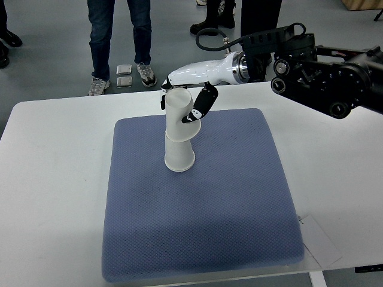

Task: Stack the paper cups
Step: 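Press the held cup down onto the cup on the pad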

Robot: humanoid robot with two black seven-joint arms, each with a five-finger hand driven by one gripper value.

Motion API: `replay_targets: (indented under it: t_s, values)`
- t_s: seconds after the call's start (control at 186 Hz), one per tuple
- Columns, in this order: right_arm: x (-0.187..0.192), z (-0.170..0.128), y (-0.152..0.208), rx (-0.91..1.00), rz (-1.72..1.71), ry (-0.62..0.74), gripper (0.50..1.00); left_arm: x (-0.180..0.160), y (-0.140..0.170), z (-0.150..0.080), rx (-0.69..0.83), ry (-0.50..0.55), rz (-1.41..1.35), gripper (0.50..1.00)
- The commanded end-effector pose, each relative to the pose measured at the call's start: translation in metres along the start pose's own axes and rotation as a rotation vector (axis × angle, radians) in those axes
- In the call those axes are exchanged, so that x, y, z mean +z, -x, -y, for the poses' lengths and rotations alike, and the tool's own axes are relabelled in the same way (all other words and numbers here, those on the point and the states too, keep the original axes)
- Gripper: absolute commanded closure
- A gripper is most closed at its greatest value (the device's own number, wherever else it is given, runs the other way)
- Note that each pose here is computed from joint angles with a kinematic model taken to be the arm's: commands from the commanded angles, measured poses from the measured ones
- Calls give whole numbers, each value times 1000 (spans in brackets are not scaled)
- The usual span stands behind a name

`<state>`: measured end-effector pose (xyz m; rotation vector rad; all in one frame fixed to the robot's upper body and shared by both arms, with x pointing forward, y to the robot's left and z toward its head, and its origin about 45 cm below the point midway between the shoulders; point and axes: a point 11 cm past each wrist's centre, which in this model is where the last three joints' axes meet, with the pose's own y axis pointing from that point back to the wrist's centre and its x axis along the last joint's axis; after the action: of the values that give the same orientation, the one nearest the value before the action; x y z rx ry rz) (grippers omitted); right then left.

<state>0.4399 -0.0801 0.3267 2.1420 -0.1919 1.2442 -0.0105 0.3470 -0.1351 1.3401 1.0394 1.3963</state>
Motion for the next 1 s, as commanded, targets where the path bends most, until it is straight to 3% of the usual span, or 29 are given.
replay_targets:
  t_s: [0.0, 0.993]
  values:
    - [-1, 1, 1, -1, 0, -2, 1000, 0, 0, 0, 0, 0, 0, 500]
    - [-11, 17, 18, -25, 30, -38, 1000, 0, 0, 0, 0, 0, 0, 500]
